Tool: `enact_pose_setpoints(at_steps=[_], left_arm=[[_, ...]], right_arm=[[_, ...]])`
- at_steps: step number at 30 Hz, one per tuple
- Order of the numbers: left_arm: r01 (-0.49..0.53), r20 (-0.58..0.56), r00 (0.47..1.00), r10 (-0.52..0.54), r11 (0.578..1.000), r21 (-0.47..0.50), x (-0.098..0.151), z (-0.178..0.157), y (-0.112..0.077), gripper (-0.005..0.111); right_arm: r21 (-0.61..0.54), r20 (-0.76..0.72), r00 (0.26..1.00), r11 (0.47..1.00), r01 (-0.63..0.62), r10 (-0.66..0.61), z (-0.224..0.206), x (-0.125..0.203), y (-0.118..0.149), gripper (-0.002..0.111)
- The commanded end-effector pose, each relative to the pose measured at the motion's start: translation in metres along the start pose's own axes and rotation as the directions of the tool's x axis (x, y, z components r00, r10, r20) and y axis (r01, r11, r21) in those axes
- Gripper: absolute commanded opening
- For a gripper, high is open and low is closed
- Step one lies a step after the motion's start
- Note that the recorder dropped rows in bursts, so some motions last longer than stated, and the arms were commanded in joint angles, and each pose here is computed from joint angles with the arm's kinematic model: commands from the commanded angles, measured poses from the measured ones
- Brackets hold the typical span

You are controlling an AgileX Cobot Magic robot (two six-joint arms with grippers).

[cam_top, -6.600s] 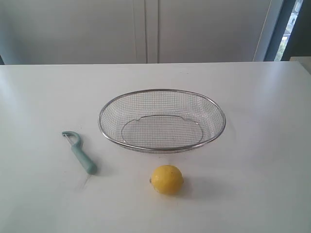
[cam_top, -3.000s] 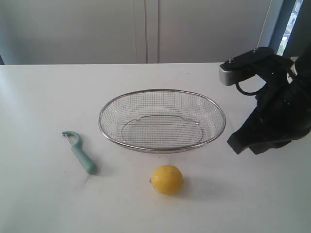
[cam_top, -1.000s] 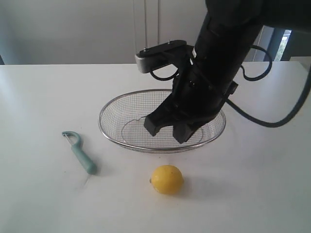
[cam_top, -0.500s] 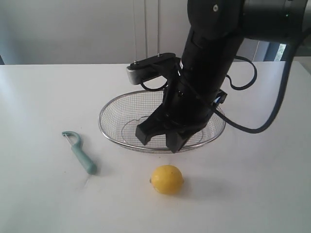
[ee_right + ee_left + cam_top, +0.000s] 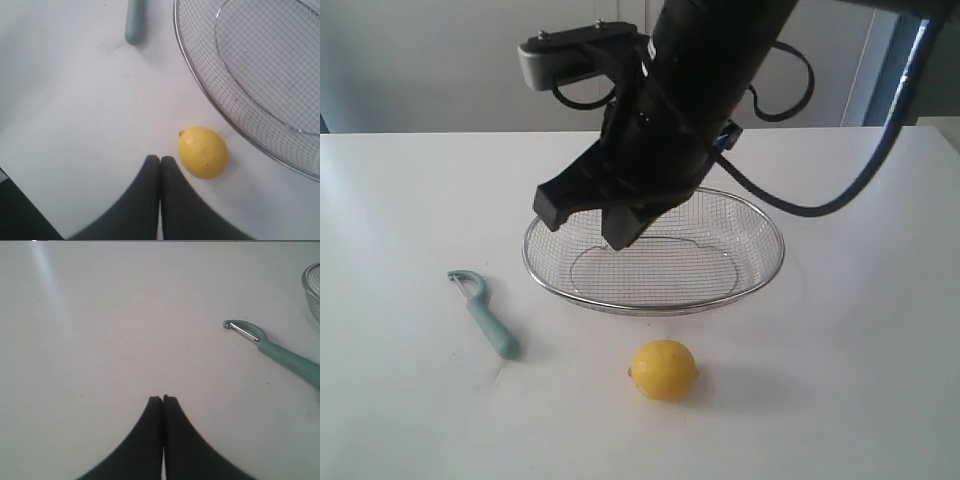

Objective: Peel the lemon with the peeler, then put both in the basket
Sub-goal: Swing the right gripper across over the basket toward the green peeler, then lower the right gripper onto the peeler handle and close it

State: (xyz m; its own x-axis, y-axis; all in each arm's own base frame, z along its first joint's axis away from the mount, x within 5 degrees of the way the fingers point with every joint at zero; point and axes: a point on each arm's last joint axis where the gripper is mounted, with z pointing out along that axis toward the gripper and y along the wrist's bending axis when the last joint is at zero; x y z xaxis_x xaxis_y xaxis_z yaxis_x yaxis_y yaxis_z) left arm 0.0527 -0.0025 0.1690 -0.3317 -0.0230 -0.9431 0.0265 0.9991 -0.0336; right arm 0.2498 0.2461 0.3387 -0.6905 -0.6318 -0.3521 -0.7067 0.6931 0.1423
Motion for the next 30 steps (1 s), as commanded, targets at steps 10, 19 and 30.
enact_pose_setpoints(at_steps=[10, 19, 30], left_arm=[[0.009, 0.004, 1.0, -0.009, 1.0, -0.001, 0.0, 0.0, 0.0, 0.0], [0.009, 0.004, 1.0, -0.009, 1.0, -0.001, 0.0, 0.0, 0.0, 0.0], [0.009, 0.004, 1.0, -0.009, 1.0, -0.001, 0.0, 0.0, 0.0, 0.0]], right_arm=[[-0.045, 0.016, 0.995, 0.994, 0.102, -0.101, 0.038, -0.048, 0.043, 0.0], [-0.047, 0.025, 0.988, 0.987, 0.156, -0.154, 0.074, -0.075, 0.064, 0.0], [-0.044, 0.006, 0.988, 0.987, 0.154, -0.154, 0.083, -0.075, 0.063, 0.0]])
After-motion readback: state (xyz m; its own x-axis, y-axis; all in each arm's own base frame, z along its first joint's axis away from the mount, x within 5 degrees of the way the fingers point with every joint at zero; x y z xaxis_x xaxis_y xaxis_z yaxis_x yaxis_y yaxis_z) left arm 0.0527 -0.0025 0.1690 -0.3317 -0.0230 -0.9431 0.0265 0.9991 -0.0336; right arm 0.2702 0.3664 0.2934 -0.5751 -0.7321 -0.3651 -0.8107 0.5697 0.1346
